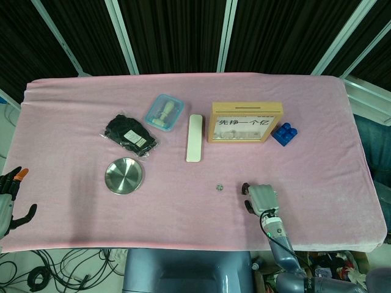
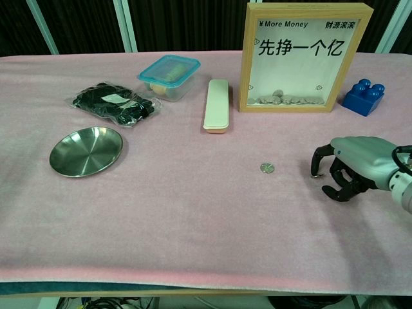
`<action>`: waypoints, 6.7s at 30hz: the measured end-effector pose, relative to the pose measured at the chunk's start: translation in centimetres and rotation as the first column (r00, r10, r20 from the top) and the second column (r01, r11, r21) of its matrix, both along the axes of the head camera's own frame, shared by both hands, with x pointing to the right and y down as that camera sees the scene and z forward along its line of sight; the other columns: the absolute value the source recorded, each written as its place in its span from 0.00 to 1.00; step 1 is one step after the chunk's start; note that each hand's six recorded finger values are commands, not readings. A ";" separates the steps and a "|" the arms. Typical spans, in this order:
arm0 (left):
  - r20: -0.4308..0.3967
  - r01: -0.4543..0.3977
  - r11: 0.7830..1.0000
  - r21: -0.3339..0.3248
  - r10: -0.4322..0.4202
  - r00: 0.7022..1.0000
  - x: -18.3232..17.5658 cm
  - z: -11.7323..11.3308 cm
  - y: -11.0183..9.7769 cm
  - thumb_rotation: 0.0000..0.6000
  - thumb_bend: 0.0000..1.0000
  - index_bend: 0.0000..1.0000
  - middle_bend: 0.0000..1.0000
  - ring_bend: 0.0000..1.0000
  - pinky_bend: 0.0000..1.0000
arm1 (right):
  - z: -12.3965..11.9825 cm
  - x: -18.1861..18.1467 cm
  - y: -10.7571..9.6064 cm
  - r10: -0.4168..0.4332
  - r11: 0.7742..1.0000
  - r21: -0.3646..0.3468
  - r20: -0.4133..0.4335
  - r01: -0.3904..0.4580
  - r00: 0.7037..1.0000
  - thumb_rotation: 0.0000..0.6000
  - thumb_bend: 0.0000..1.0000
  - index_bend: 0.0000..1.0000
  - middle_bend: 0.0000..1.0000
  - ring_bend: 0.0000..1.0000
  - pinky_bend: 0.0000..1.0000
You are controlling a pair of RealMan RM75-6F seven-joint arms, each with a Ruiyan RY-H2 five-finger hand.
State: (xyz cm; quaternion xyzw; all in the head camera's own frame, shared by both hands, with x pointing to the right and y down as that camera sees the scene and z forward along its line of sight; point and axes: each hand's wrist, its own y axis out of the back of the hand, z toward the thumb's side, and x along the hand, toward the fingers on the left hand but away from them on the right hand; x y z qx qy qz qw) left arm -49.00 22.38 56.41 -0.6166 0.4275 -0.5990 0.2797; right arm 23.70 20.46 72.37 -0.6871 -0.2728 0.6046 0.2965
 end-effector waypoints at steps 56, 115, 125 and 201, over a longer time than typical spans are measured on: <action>0.008 0.008 1.000 -0.011 -0.008 1.000 -0.1 0.1 0.2 1.00 0.37 0.05 0.00 0.00 0.00 | -0.2 -0.4 -0.6 0.033 0.999 0.028 0.033 -0.034 0.999 1.00 0.36 0.54 0.82 0.88 0.92; -0.015 0.037 0.999 -0.021 -0.037 0.999 -0.1 0.1 0.1 1.00 0.37 0.05 0.00 0.00 0.00 | -14.2 -1.8 -19.5 0.018 0.984 0.171 0.133 -0.041 0.991 1.00 0.39 0.63 0.82 0.89 0.92; -0.001 0.044 0.999 -0.026 -0.044 0.999 -0.2 0.3 0.0 1.00 0.37 0.05 0.00 0.00 0.00 | -16.3 -4.0 -26.0 0.016 0.988 0.148 0.172 -0.042 0.985 1.00 0.39 0.63 0.82 0.89 0.92; 0.014 0.072 0.997 -0.030 -0.071 0.997 -0.4 0.2 -0.2 1.00 0.37 0.05 0.00 0.00 0.02 | -10.9 -1.6 -30.5 0.053 0.996 0.072 0.025 -0.055 0.998 1.00 0.39 0.42 0.82 0.89 0.92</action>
